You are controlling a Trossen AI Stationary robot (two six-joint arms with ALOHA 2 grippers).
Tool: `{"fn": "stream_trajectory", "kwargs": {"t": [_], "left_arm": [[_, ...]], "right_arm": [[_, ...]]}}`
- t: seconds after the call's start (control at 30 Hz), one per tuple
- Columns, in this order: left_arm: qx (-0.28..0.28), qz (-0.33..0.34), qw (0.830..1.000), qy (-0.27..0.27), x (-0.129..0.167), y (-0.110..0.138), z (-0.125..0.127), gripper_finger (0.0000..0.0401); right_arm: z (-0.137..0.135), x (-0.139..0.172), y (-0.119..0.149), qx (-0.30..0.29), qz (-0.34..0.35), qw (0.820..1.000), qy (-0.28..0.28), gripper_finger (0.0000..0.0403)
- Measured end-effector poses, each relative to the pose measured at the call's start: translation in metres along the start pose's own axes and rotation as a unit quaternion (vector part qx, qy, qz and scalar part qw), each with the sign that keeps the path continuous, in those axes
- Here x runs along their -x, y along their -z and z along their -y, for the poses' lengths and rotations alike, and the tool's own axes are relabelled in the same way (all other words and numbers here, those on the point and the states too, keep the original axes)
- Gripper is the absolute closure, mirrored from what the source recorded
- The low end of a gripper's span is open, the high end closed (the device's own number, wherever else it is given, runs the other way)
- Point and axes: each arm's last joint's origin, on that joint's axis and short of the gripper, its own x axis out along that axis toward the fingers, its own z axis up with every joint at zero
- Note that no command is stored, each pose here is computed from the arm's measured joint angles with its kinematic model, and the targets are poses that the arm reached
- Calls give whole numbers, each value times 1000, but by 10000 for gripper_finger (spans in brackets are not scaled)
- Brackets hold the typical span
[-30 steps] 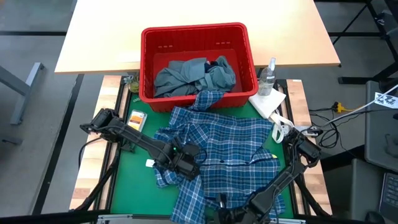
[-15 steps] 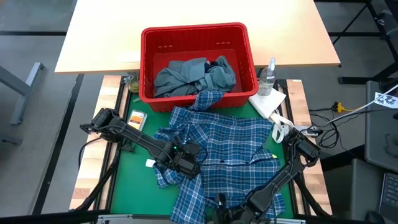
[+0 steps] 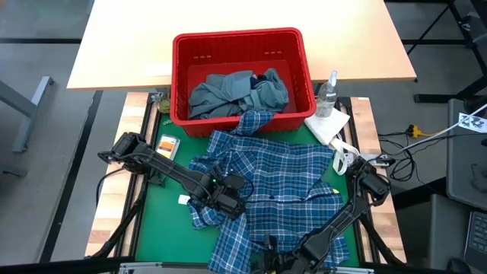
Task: Fold Laundry from Bin
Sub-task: Fold the blue shirt
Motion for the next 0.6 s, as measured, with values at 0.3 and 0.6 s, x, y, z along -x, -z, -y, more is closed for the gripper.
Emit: {"fn": "stream_trajectory", "kwargs": {"t": [0.3,0.6], "left_arm": [[0,-1,1000,1,0,0,0,401],[0,-1,1000,2,0,0,0,401]], "right_arm": [[1,-5,-3,-12,34,999,5,278],[5,-24,12,-60,18,998,-4,278]]}}
